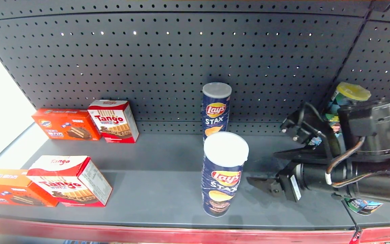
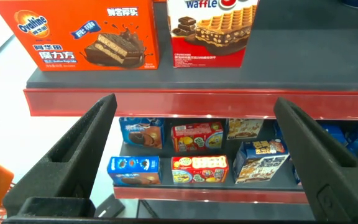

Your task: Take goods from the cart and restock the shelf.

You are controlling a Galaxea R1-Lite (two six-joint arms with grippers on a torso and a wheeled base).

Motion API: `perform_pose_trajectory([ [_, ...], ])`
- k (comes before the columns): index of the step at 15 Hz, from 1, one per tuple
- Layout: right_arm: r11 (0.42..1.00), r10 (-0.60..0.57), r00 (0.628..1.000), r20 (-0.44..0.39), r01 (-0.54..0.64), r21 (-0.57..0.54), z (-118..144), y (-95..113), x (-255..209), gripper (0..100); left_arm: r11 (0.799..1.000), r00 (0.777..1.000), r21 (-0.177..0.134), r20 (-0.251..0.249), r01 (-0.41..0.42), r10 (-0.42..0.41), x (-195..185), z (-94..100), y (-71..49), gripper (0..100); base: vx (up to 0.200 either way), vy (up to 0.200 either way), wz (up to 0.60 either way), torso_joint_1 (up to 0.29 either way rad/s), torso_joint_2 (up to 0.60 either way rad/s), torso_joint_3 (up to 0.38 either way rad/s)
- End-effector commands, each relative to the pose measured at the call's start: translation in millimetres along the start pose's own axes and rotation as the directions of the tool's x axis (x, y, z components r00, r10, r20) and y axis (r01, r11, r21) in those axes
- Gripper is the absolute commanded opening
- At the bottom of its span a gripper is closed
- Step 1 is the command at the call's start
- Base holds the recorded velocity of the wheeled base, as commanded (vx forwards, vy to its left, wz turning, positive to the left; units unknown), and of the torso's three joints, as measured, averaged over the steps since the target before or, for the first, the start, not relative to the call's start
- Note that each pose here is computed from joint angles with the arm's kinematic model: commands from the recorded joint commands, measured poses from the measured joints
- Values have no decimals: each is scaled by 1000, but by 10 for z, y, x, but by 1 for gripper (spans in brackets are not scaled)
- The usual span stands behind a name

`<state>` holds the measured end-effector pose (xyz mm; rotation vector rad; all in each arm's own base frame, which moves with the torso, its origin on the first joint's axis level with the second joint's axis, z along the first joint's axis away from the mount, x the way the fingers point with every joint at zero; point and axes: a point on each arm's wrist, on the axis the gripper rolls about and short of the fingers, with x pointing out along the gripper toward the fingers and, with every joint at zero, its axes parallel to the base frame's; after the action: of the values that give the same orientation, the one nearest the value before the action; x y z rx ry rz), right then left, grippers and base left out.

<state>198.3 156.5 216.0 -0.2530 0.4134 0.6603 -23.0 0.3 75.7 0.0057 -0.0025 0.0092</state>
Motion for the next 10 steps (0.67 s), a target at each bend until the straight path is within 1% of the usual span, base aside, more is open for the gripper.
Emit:
perform_pose_trajectory([
  [1,998,-57,992,111,55,24,138,-130,-331,100,1000,1000,0,1,0,0,0,3,0,100,0,0,0,0,0,0],
  [2,995,-101,978,182,95,43,199,-207,-576,100,1000,1000,0,-1,0,0,0,2,0,100,0,0,0,0,0,0],
  [3,992,-124,964,234,115,53,224,-233,-777,100,1000,1000,0,-3,0,0,2,-3,0,100,0,0,0,0,0,0],
  [4,990,-138,948,287,127,59,238,-235,-970,100,1000,1000,2,-1,0,0,0,2,0,100,0,0,0,0,0,0],
  [5,989,-144,937,319,131,62,246,-228,-1081,100,1000,1000,2,-1,0,0,0,2,0,100,0,0,0,0,0,0],
  [6,988,-153,911,383,138,67,247,-214,-1276,100,1000,1000,2,-1,1,-1,0,2,0,100,0,0,0,0,0,0],
  [7,988,-156,895,417,140,69,226,-203,-1376,100,1000,1000,2,-1,0,0,0,2,0,100,0,0,0,0,0,0],
  [8,984,-177,867,466,160,77,138,-185,-1563,100,1000,1000,2,-1,0,0,0,2,0,100,0,0,0,0,0,0],
  [10,977,-212,841,497,190,95,-60,-143,-1801,100,1000,1000,2,-1,0,0,0,2,0,100,0,0,0,0,0,0],
])
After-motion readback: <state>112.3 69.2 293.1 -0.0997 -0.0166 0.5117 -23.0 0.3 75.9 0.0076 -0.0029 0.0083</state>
